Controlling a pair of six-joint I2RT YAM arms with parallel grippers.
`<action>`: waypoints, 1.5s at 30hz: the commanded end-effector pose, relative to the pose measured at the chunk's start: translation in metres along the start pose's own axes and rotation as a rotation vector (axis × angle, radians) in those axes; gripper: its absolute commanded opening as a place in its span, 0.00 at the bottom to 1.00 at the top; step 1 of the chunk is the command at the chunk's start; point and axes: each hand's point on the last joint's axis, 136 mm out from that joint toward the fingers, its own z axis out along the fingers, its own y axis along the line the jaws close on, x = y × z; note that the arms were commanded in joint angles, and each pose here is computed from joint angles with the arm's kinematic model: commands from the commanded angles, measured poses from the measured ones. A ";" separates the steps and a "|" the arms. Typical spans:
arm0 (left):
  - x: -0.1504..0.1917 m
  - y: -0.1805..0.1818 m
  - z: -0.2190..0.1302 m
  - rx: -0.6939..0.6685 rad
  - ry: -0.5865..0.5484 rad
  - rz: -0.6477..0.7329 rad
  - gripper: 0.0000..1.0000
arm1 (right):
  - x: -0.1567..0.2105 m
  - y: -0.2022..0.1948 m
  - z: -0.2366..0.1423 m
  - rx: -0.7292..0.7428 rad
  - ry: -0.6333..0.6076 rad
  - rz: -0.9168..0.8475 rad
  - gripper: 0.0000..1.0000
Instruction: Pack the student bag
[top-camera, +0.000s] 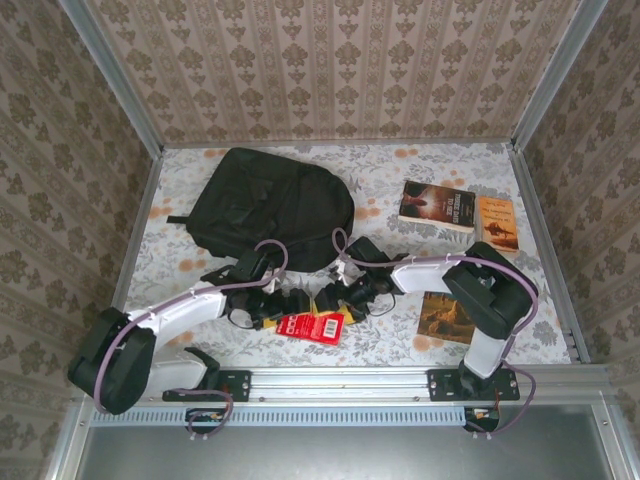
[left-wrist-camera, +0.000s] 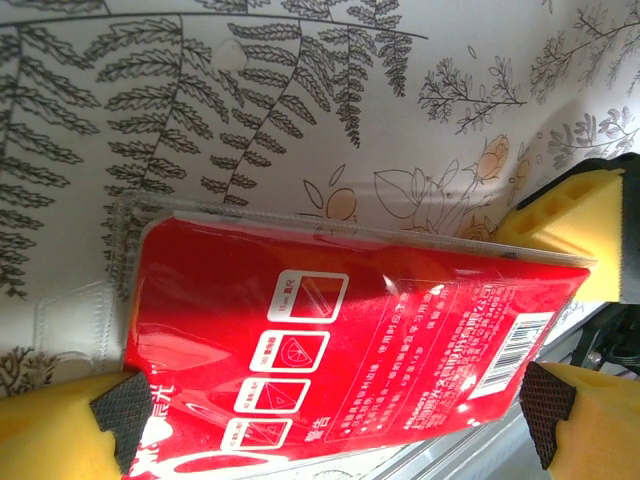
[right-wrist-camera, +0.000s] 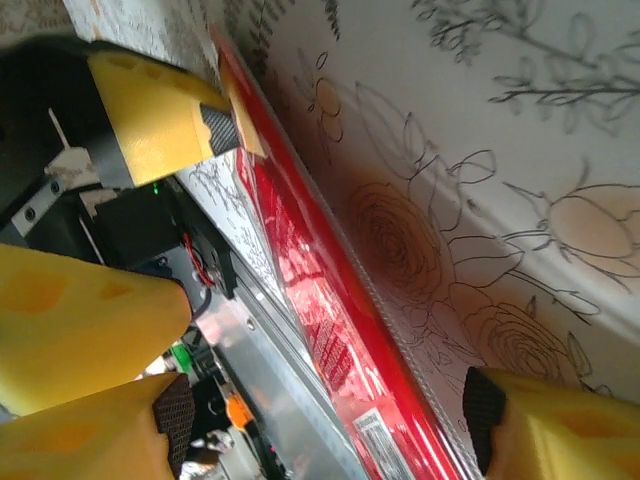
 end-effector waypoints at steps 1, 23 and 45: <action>0.018 0.028 0.012 -0.068 0.062 -0.066 1.00 | 0.006 0.003 0.006 -0.044 0.033 -0.016 0.67; -0.020 0.011 -0.069 -0.093 -0.185 -0.060 1.00 | -0.005 0.017 -0.034 0.033 -0.107 -0.084 0.03; -0.080 -0.109 -0.154 0.523 -0.419 0.021 0.94 | -0.011 0.173 -0.155 -0.368 -0.502 -0.376 0.03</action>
